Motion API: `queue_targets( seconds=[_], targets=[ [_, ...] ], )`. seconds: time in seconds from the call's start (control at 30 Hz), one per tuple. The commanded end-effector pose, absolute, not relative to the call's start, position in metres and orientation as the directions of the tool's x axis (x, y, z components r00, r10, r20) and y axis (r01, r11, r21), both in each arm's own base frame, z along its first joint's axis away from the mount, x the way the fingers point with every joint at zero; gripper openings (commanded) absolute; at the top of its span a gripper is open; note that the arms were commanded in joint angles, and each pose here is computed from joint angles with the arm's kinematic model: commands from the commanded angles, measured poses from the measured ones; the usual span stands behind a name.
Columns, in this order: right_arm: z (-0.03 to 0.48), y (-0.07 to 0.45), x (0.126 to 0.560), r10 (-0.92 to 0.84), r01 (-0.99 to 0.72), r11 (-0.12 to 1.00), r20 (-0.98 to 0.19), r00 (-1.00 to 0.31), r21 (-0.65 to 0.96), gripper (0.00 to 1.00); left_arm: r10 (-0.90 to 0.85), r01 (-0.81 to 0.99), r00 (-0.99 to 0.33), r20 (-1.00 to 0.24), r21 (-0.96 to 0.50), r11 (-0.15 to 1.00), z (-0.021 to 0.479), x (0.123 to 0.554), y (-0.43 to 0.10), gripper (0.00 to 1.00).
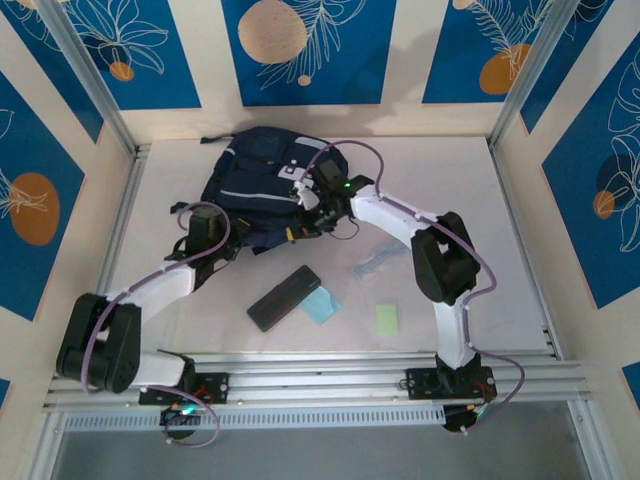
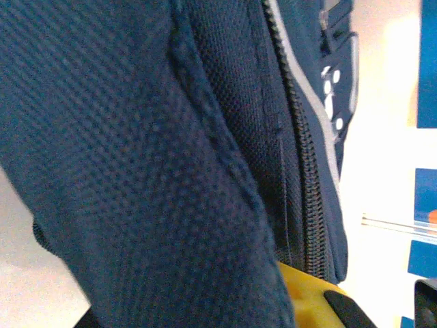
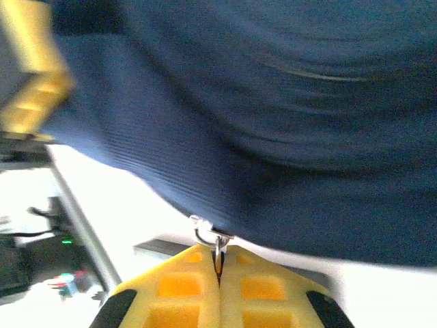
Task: Pack the student bag
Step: Zip the student bag at the center of the table.
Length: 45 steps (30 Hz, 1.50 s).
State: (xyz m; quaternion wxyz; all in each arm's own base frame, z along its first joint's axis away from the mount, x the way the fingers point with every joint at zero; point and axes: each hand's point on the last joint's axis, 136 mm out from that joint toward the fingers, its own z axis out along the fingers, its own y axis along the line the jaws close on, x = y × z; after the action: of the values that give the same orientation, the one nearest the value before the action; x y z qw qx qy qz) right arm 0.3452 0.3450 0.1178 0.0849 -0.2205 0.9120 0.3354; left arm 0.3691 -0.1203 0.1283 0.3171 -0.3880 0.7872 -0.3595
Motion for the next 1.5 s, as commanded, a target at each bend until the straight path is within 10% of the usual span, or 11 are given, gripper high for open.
queue_targets(
  seconds=[0.0,0.37,0.87,1.13,1.47],
  targets=[
    [0.075,0.243,0.360,-0.405,-0.447,0.850,-0.197,-0.893,0.280,0.00,-0.833,-0.314,-0.430,-0.347,-0.808,0.499,0.168,0.366,-0.097,0.00],
    [0.070,0.157,0.474,-0.077,-0.129,0.977,-0.281,-0.957,0.171,0.00,-0.784,-0.365,-0.463,-0.414,-0.717,0.594,0.154,0.338,-0.078,0.00],
    [0.045,0.221,0.319,-0.108,-0.149,0.891,-0.119,-0.987,0.428,0.00,-0.632,-0.227,-0.562,-0.534,-0.635,0.738,0.123,0.416,-0.087,0.00],
    [0.075,0.219,0.307,-0.202,-0.250,0.894,-0.164,-0.966,0.373,0.49,-0.620,-0.195,-0.609,-0.495,-0.663,0.722,0.113,0.438,-0.099,0.00],
    [0.145,0.237,0.358,-0.071,-0.238,0.808,-0.312,-0.948,0.539,0.71,-0.591,-0.163,-0.661,-0.462,-0.680,0.715,0.096,0.437,-0.110,0.02]
  ],
)
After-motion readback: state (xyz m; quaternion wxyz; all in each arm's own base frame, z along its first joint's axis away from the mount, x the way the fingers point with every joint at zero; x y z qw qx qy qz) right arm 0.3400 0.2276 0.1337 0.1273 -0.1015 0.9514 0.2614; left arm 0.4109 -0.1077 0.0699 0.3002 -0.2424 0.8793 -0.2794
